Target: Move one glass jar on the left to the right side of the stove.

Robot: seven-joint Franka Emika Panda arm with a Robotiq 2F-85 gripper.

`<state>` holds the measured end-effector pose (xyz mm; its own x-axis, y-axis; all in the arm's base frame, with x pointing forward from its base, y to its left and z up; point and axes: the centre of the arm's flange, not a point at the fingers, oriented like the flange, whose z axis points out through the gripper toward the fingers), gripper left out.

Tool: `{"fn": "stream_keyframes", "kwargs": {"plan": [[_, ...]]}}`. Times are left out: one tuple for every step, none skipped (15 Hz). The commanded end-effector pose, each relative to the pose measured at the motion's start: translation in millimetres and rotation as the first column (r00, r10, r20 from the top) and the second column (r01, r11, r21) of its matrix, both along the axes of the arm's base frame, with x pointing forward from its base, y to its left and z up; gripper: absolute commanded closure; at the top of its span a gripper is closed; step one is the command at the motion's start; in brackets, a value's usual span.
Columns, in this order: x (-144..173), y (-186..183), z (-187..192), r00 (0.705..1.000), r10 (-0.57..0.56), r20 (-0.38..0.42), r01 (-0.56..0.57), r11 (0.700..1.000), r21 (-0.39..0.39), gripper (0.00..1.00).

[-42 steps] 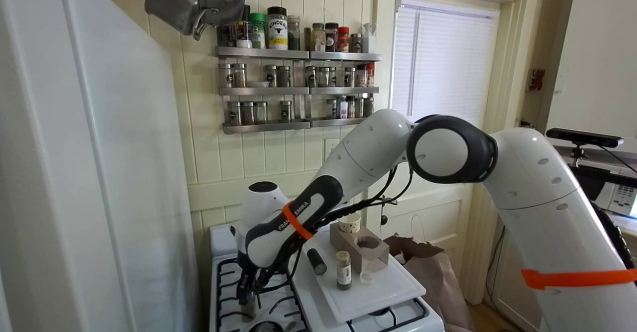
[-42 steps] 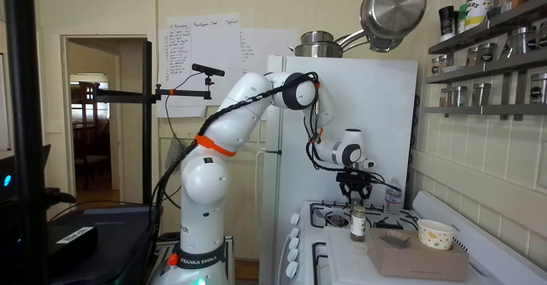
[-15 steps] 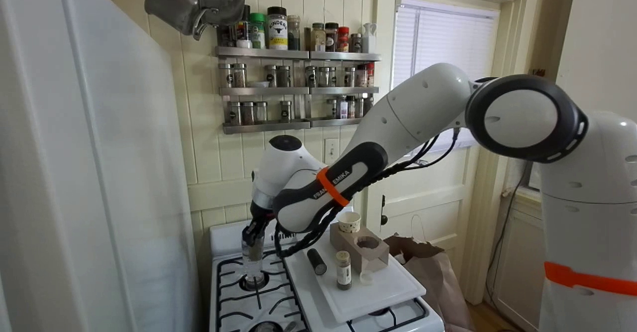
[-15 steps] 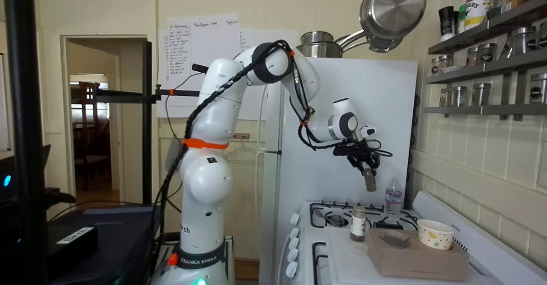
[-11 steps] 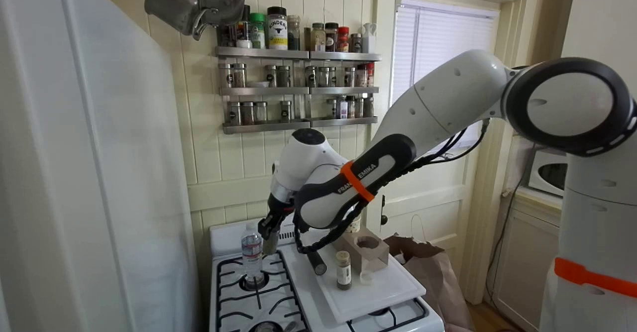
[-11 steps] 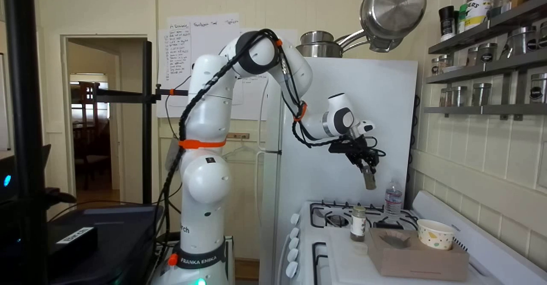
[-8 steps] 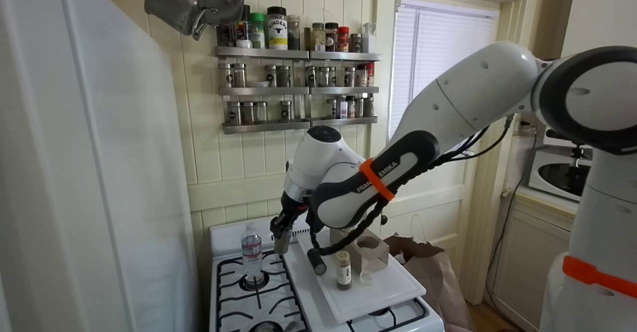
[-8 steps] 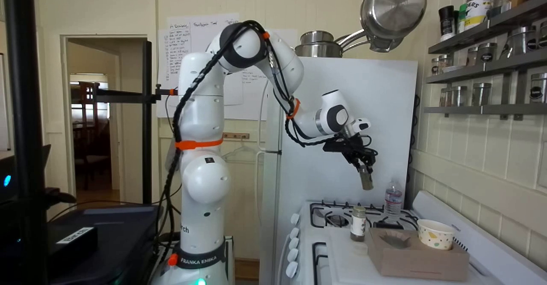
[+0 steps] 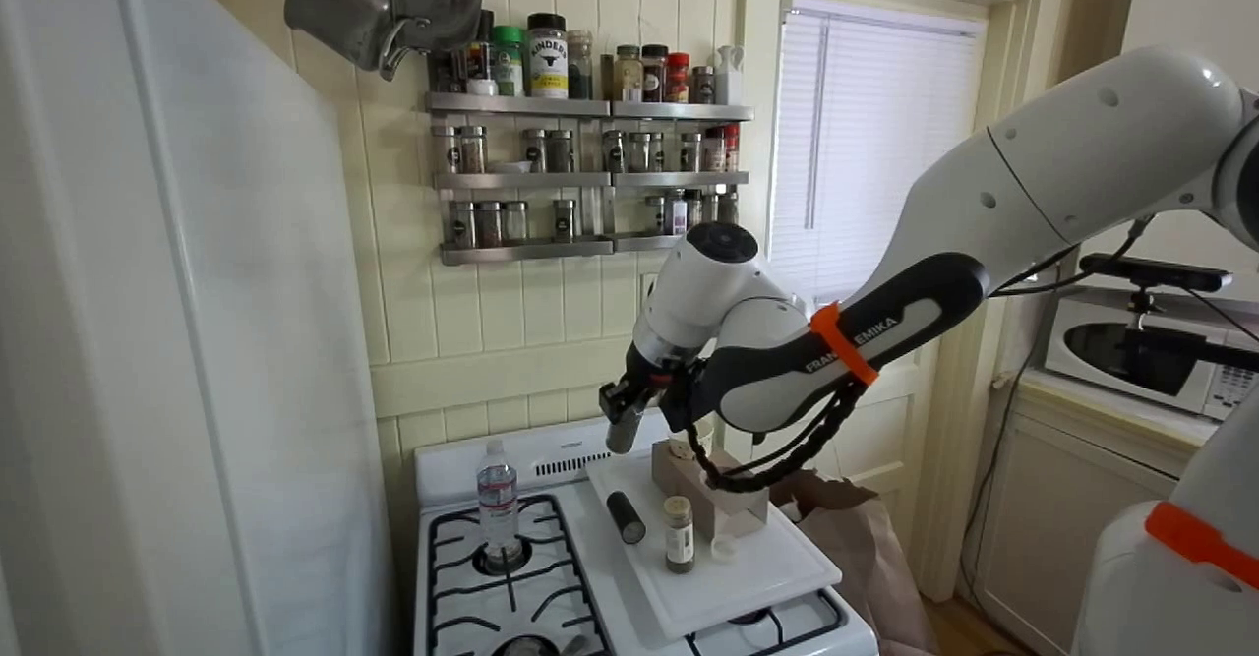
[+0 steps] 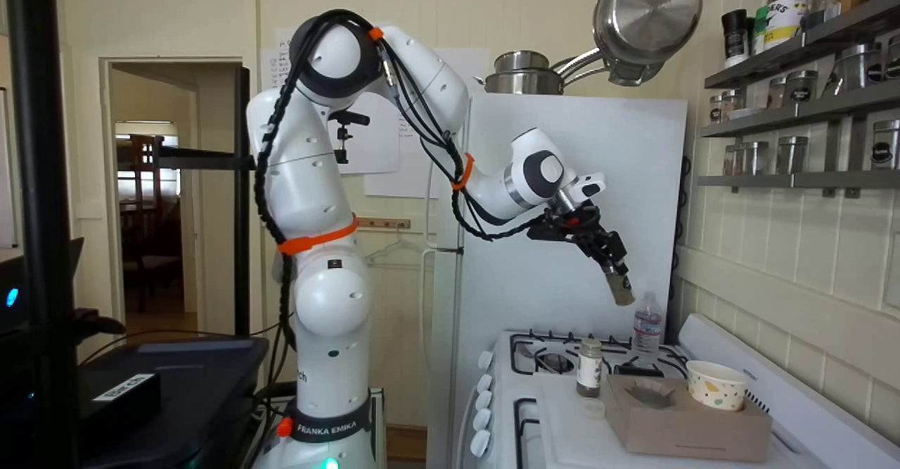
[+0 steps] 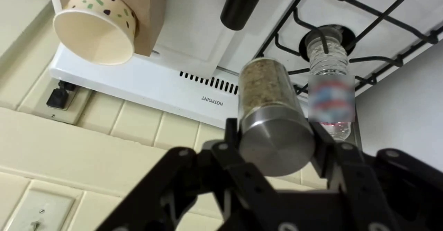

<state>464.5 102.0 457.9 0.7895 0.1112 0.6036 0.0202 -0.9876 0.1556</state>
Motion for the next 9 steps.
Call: {"fn": "stream_keyframes", "kwargs": {"plan": [[-0.5,1.4,-0.9,1.000,0.004,0.000,-0.004,1.000,0.001,0.75],[6.1,1.7,-3.7,1.000,-0.007,-0.022,0.008,1.000,0.013,0.75],[14.0,-6.9,-6.0,0.998,-0.034,-0.058,0.037,0.998,0.052,0.75],[18.7,-16.5,-9.4,0.994,-0.057,-0.089,0.066,0.993,0.094,0.75],[24.2,-28.1,-13.9,0.988,-0.099,-0.117,0.113,0.986,0.126,0.75],[28.7,-36.5,-19.7,0.981,-0.126,-0.147,0.147,0.979,0.145,0.75],[33.8,-42.7,-25.5,0.973,-0.159,-0.167,0.185,0.971,0.153,0.75],[37.8,-48.6,-28.6,0.966,-0.195,-0.172,0.222,0.963,0.153,0.75],[40.6,-54.0,-27.5,0.959,-0.226,-0.169,0.252,0.956,0.152,0.75]]}}
